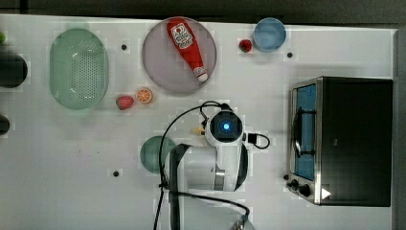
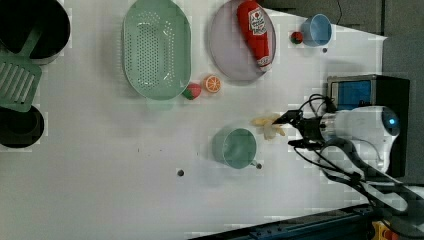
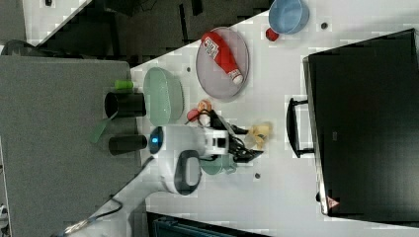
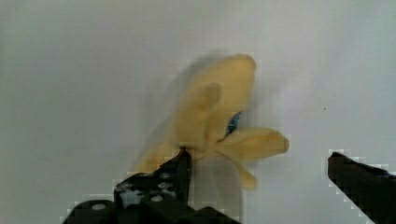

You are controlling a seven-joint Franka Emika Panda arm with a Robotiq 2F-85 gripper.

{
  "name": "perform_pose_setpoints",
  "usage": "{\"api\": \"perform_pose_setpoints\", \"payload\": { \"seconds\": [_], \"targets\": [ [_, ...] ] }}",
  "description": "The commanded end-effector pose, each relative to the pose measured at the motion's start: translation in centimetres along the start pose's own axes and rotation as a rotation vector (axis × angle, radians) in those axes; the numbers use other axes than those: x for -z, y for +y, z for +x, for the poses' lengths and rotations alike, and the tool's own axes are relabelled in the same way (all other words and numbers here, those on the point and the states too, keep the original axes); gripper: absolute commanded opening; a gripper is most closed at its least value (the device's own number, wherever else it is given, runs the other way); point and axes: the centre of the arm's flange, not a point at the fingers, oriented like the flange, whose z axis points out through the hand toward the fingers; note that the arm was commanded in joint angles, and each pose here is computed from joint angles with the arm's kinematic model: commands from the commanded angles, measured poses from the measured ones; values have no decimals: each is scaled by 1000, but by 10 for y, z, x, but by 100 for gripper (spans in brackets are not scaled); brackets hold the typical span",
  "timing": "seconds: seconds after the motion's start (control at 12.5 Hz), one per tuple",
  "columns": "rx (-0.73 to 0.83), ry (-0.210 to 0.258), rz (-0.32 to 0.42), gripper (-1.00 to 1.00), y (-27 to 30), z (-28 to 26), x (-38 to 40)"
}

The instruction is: Pick banana from table and place on oven.

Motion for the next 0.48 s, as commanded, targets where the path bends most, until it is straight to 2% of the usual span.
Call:
{"api": "perform_pose_setpoints", "payload": {
  "seconds": [0.08, 0.24, 0.48],
  "targets": [
    [3, 24, 34, 100, -15, -7, -5],
    [10, 25, 38, 43, -18, -10, -10],
    [14, 29, 44, -28, -19, -11, -7]
  ]
}}
